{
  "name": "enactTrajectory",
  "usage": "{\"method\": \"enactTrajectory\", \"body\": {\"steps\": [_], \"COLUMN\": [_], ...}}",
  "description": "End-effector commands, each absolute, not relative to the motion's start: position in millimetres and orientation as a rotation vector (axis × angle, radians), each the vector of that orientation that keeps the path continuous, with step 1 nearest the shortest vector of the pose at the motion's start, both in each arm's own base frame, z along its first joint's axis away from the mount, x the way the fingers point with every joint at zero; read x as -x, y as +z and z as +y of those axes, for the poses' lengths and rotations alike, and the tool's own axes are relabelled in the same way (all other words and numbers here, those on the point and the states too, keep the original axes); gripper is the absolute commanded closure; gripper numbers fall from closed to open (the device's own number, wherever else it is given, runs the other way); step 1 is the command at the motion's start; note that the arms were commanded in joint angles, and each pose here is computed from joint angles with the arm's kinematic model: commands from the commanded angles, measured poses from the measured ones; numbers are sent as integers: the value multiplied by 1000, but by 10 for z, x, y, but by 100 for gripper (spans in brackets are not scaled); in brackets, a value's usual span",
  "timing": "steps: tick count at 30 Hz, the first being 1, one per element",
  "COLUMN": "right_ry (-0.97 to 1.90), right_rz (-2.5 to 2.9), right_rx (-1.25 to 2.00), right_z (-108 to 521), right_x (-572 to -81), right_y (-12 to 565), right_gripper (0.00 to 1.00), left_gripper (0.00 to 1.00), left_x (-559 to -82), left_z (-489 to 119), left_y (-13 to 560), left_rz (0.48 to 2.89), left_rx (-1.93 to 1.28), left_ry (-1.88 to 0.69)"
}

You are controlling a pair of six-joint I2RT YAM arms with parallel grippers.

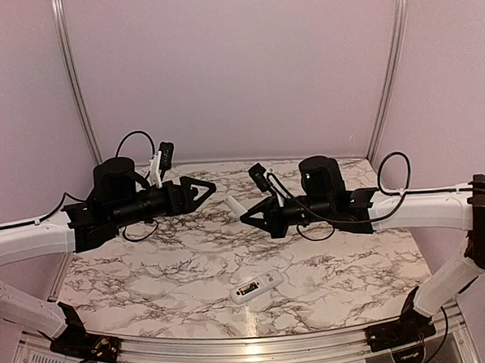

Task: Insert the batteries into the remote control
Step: Pass from the right arm to the left

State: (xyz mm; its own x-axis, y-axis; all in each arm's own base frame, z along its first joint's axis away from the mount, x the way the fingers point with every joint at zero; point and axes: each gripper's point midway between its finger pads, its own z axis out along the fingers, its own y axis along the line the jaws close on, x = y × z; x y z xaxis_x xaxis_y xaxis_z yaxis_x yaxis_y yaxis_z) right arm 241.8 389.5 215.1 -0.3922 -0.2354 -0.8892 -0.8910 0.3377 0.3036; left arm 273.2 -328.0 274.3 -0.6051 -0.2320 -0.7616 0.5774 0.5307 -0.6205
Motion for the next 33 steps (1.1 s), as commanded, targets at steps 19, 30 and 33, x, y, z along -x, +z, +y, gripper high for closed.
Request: {"method": "enactTrajectory", "body": {"steps": [19,30,33], "right_ry": [1429,1463,1473], "right_rz": [1716,1704,1697], "right_rx": [1558,1591,1595], "right_z": [3829,3841,3840], "right_x": [-1286,-1211,-1199], "right_y": [2062,2033,2044], "right_gripper": [100,100,100], "left_gripper": [51,64,71], "left_x": [-1599,-1378,-1319], "left_z": [-3658,-3862,-3896], "left_y": [2212,2152,2149], "left_rz": [1835,1819,1807], "left_rx": [-1134,-1239,-1259], "left_ry": [-1395,-1482,-1524]}}
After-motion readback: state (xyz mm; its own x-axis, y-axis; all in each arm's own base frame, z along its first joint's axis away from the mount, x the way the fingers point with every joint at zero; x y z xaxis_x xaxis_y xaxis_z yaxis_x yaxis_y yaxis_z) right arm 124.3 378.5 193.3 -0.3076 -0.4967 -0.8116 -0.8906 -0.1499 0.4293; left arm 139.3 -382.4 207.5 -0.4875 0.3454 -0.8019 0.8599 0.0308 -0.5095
